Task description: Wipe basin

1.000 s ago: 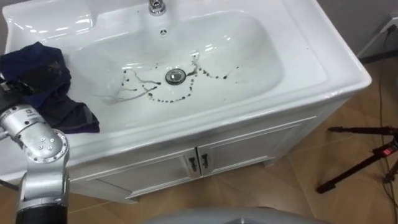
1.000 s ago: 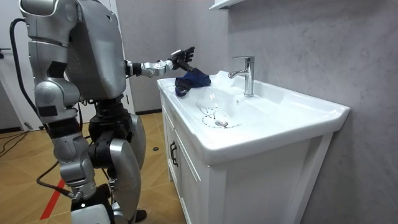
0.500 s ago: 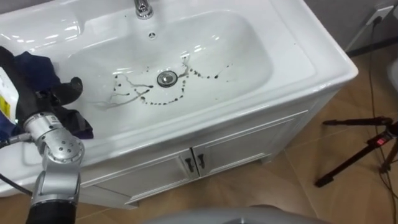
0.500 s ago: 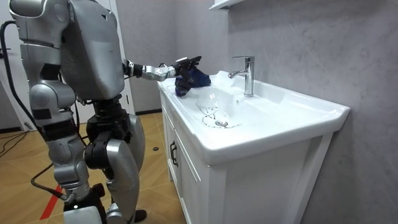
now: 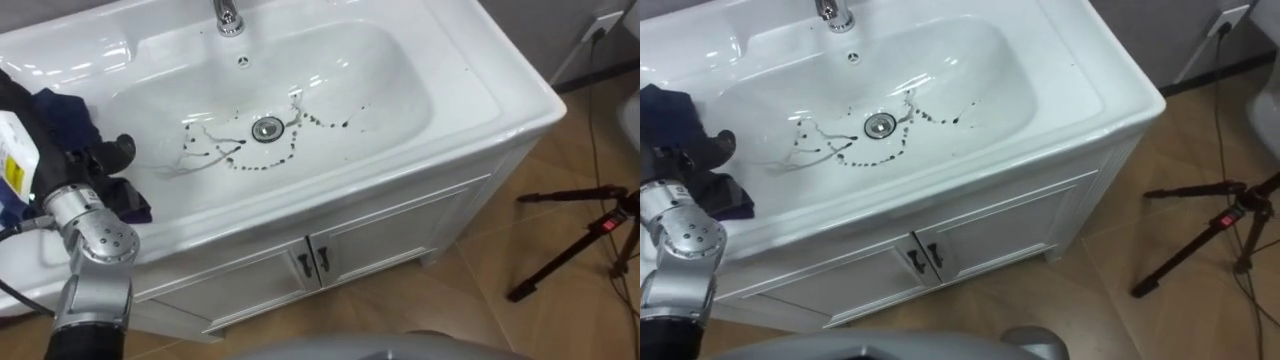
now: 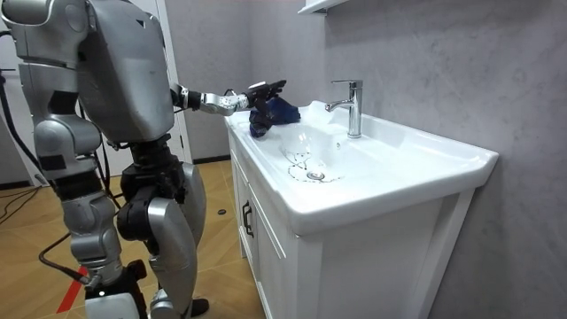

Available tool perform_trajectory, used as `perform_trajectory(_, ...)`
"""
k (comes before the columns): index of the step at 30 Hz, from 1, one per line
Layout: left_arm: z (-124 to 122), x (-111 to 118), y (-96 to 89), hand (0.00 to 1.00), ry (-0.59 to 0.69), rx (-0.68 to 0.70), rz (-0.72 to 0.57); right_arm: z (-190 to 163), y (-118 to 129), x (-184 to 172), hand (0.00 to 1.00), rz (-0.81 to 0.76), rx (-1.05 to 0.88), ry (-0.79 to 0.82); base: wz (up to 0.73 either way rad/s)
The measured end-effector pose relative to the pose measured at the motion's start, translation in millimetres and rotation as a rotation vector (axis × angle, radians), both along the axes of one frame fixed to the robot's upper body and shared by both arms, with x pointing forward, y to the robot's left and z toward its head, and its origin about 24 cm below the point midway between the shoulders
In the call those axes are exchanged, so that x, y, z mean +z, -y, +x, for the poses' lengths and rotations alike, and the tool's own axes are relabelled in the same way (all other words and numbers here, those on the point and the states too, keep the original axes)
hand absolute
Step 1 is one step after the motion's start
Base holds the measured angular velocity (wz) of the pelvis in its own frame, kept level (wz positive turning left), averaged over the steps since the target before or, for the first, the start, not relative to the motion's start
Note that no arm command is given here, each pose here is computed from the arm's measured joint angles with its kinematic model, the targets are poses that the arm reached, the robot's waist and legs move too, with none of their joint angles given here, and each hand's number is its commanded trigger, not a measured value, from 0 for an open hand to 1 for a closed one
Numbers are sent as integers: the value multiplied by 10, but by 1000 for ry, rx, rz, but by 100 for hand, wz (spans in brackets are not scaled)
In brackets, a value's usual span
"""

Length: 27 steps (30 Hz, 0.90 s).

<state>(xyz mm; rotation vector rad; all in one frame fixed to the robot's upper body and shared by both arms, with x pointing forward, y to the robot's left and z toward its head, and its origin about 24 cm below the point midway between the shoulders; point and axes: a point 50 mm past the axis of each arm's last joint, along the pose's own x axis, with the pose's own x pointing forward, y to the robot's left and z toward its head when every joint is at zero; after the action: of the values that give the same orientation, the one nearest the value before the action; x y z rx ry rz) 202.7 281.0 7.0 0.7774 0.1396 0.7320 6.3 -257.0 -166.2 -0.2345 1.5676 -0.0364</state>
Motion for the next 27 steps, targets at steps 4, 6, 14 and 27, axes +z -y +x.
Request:
perform_trajectory(4,-25,-34,-11,0,-22,14,2,24,3,3,0,-2,2,10,0)
perform_trajectory(6,-56,-103,-34,0,-60,35,-1,26,5,3,0,-4,3,3,0)
perform_trajectory(14,-196,-357,-103,0,-180,91,-12,108,18,12,0,-25,36,21,0)
perform_trajectory(27,-329,-527,-113,0,-247,142,-21,99,24,13,0,-36,34,20,-2)
